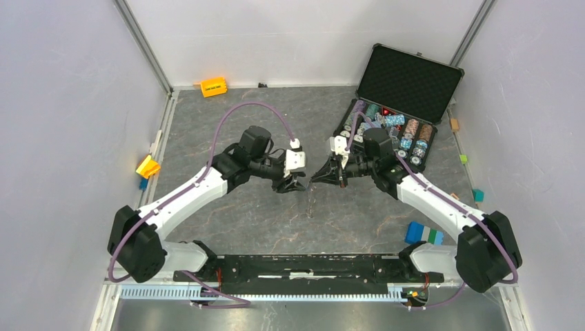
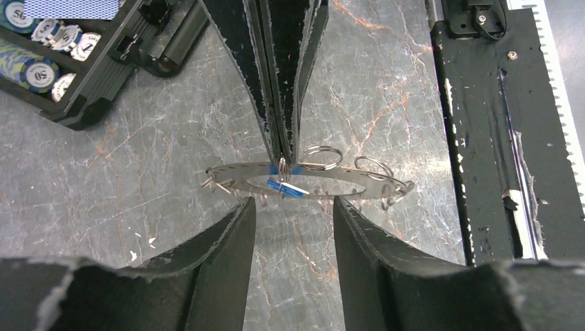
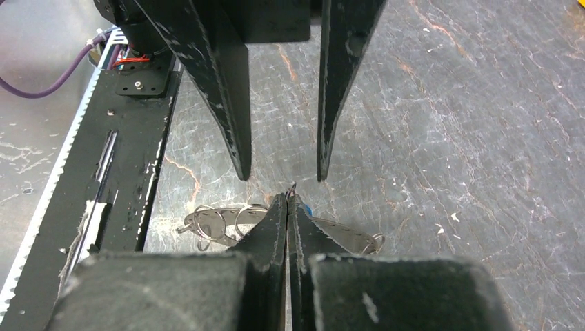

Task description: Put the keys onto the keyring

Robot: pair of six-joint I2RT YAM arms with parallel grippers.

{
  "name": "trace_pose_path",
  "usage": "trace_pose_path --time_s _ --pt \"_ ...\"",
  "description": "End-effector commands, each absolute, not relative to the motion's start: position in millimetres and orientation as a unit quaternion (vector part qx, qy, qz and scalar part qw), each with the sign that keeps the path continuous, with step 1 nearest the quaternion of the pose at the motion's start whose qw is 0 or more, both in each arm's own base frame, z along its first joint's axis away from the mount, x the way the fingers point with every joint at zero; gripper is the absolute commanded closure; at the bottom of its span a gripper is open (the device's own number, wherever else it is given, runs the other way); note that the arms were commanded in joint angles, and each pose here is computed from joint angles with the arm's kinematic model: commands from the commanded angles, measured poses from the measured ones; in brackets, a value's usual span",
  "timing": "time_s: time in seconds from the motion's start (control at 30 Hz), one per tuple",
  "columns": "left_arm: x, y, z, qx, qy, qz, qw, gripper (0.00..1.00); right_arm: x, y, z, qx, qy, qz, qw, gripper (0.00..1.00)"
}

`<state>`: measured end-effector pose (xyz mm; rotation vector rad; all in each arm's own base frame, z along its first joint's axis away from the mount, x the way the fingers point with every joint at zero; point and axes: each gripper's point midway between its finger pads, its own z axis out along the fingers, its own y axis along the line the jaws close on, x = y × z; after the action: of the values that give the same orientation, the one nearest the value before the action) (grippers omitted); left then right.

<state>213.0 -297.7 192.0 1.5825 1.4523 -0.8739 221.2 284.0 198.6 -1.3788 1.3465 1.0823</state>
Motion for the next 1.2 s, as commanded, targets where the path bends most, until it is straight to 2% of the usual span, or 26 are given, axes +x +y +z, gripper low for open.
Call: trace_pose_path --time_s 0.0,0.57,0.9,1.17 --pt "214 -310 198 0.646 0.529 -0.366 0.412 0.51 218 287 234 -0.566 0.498 0.442 0.486 1.00" --pt "216 -316 191 0.637 0.537 -0.382 0.399 0.98 216 286 236 -0.561 0.496 0.445 0.490 1.00" --pt "216 -324 188 0.615 0.551 -0.412 0.385 0.97 216 285 240 -0.556 0.496 0.441 0.501 1.00" --pt "218 -326 189 0.607 0.558 -0.416 0.383 0.83 217 283 237 -0.554 0.499 0.436 0.503 1.00"
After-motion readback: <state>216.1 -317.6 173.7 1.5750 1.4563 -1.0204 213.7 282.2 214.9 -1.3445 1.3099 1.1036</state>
